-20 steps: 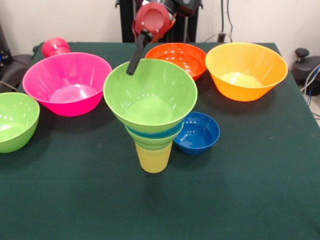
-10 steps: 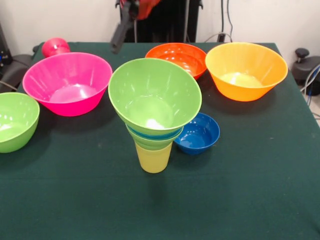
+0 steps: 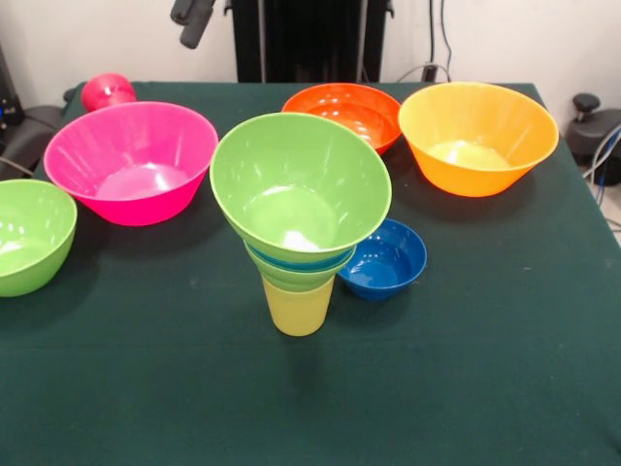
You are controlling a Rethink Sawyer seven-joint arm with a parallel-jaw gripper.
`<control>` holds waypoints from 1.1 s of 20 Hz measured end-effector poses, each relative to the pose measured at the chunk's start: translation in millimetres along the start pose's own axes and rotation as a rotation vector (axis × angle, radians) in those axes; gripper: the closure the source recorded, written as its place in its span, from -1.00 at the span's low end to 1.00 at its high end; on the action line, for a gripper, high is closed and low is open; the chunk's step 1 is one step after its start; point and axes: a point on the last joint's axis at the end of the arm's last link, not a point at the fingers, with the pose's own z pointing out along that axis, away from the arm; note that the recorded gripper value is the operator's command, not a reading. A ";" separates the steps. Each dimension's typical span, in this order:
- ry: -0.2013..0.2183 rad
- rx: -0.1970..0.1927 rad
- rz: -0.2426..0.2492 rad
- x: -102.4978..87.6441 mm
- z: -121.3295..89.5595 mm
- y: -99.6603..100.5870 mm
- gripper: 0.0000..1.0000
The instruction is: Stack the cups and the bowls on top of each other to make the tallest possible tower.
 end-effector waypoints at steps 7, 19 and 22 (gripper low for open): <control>0.021 -0.010 -0.018 17.4 -7.0 3.0 -1.00; 0.055 0.039 -0.044 43.1 -24.3 -28.2 -1.00; 0.062 0.070 -0.050 47.5 -33.9 -49.2 -1.00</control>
